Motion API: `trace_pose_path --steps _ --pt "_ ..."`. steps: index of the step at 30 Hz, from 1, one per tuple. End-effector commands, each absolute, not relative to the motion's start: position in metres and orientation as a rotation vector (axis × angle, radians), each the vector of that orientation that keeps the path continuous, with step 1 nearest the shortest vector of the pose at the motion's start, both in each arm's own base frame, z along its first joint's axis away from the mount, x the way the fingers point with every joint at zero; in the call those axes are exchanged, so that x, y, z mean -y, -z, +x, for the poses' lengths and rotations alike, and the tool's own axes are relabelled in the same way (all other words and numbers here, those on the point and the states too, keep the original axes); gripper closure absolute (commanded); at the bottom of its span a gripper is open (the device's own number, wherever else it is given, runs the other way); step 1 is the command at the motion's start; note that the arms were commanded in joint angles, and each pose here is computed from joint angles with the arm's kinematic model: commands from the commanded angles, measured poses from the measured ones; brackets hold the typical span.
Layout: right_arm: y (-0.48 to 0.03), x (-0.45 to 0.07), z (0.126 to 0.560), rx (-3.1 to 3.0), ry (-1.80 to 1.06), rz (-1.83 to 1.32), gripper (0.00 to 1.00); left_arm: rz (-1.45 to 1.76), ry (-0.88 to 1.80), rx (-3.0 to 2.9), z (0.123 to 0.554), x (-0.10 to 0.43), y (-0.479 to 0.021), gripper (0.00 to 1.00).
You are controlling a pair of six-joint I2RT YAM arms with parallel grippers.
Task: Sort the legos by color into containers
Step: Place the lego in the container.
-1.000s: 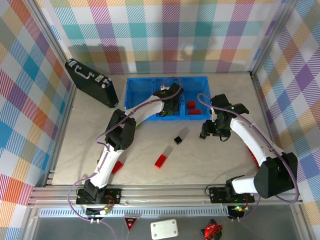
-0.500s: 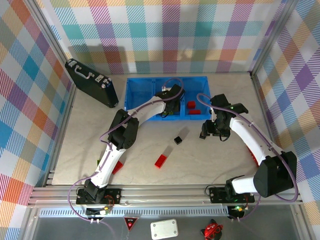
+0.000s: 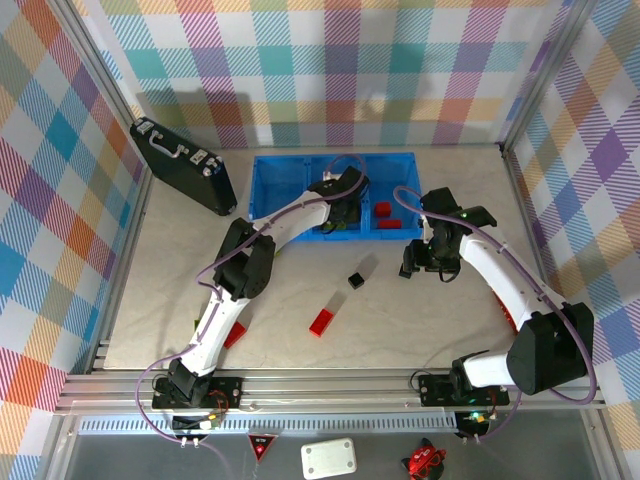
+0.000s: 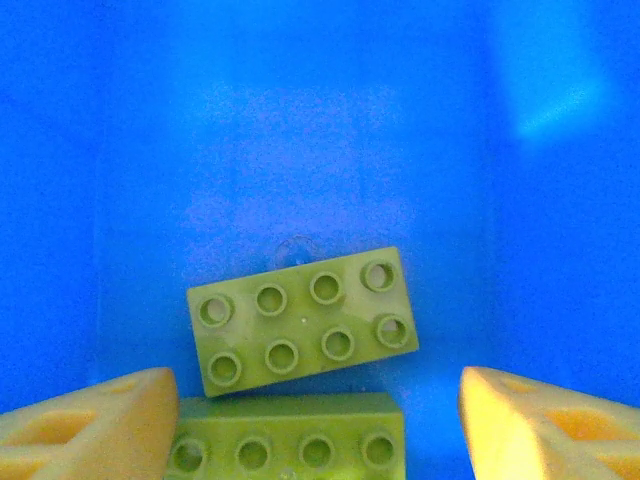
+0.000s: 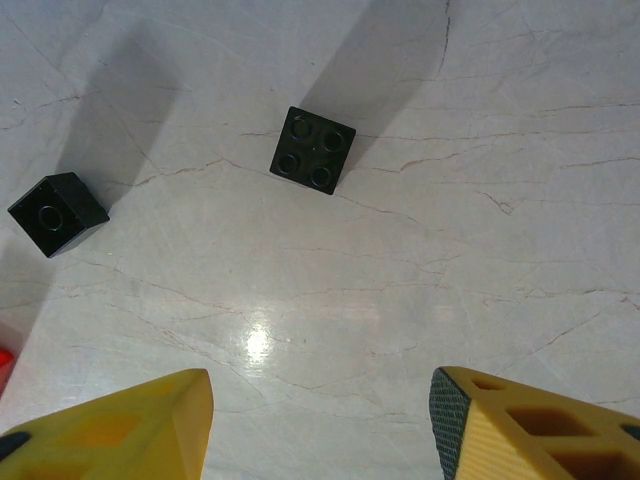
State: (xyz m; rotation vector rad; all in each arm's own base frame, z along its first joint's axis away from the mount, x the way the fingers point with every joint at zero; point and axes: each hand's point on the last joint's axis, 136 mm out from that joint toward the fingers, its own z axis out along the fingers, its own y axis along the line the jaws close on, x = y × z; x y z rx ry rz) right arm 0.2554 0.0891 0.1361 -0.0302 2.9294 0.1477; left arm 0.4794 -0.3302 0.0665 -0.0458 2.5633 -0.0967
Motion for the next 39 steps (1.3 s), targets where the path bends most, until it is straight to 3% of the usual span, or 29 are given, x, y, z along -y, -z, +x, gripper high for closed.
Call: trace_pose_path --steps 1,19,28,39 --pt "-0.146 -0.095 0.256 -2.909 -0.193 -0.031 0.39 -0.016 0.173 -2.514 0.472 0.336 -0.113 0.27" --pt "-0.131 -0.104 0.256 -2.905 -0.287 0.113 0.41 0.118 0.281 -2.544 0.413 0.306 -0.162 0.28" --pt "-0.113 -0.101 0.266 -2.879 -0.268 0.294 0.41 0.136 0.236 -2.559 0.374 0.241 -0.175 0.29" --pt "-0.091 -0.103 0.29 -2.858 -0.183 0.395 0.41 0.078 0.087 -2.595 0.319 0.126 -0.186 0.25"
